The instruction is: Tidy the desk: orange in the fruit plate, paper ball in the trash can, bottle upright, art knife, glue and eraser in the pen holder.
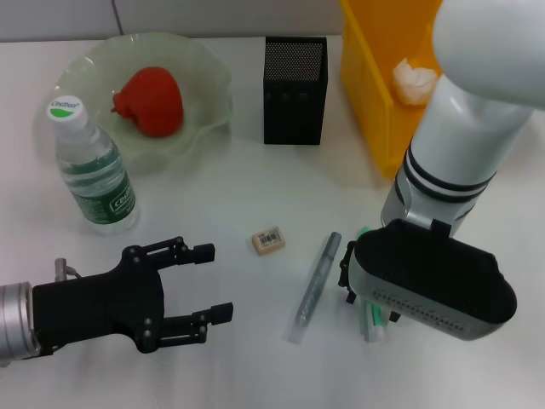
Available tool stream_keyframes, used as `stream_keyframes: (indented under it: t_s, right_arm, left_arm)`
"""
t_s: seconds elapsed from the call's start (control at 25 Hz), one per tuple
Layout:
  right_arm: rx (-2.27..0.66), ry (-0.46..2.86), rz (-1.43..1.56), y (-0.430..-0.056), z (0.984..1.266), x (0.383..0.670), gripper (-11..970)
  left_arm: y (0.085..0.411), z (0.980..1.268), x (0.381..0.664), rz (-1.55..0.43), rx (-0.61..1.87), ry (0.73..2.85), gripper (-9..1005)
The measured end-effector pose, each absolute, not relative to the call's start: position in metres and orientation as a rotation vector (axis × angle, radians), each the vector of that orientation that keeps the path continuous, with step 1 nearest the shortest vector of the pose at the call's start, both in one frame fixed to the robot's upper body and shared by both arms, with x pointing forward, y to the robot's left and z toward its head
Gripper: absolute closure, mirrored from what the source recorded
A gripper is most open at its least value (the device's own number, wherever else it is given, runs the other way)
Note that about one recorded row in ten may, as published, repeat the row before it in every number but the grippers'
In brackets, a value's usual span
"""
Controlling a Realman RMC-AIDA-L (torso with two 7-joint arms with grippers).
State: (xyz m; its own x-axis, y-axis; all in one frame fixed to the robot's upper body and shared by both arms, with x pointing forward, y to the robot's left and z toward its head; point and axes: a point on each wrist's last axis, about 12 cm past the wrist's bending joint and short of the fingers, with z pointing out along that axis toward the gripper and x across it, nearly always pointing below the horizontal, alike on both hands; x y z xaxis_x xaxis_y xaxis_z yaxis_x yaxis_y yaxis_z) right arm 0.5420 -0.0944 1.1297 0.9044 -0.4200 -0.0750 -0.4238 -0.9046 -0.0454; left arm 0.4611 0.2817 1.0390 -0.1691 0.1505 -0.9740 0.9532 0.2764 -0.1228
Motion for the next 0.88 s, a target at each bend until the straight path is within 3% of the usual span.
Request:
stream_keyframes:
  t_s: [0.88]
  right_arm:
    - [-3.025, 0.605, 0.079, -0.0895, 1.1246, 0.5398, 584]
  left_arm:
    - [0.2856, 1.0411, 0.4534, -1.047, 1.038, 1.537, 216]
